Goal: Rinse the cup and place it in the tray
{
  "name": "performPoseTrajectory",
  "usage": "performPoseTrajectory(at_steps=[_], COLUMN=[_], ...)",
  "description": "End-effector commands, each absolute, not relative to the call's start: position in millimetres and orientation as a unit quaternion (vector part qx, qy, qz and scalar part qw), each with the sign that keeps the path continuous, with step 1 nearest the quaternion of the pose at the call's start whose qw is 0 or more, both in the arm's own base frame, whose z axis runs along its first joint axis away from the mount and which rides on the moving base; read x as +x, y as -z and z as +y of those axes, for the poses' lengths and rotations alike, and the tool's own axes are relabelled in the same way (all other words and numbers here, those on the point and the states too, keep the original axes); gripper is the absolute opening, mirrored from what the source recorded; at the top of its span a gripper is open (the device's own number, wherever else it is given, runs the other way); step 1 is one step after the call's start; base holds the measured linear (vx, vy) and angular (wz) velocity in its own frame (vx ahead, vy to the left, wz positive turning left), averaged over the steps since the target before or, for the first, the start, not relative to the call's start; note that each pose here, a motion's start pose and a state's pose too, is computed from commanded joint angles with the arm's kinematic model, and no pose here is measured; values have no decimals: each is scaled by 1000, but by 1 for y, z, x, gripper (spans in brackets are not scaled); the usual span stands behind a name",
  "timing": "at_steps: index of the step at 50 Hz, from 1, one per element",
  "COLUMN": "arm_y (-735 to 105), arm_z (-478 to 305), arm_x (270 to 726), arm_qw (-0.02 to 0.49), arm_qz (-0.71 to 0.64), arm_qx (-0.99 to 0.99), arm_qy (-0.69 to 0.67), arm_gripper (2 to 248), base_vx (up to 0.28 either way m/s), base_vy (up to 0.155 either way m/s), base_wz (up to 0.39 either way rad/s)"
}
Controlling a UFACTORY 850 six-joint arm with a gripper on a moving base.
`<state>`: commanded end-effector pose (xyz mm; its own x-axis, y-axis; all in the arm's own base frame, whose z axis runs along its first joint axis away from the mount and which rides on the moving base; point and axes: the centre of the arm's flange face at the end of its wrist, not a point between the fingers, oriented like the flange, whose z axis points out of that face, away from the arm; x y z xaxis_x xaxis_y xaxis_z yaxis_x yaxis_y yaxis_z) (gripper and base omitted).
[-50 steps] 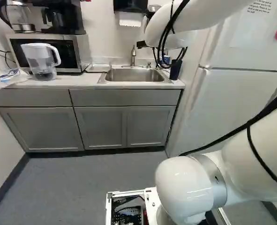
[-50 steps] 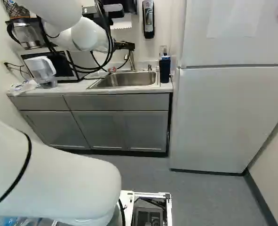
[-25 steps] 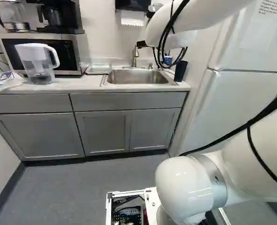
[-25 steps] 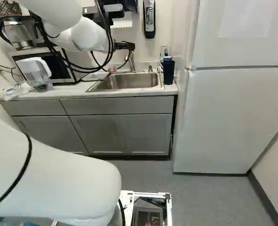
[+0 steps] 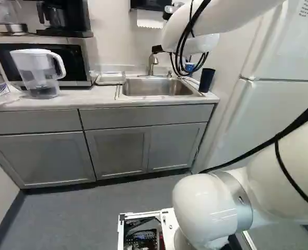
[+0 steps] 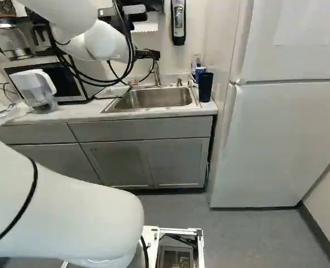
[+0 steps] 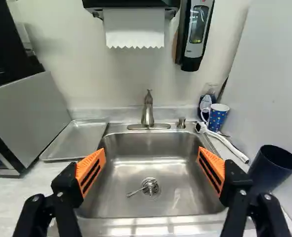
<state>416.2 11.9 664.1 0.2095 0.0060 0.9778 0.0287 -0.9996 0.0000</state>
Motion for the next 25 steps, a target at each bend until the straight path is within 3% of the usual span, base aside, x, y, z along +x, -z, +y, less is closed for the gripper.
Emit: performPoseTrajectory(at_steps=[25], arm_y=[-664], arm_z=[12], arm_x=[416], arm_qw=[9], arm_qz=[-11], arm_qx=[-778], arm_qy=[629], arm_gripper=[247], base_vx=[77], base_vy=[74], base_wz=[-211])
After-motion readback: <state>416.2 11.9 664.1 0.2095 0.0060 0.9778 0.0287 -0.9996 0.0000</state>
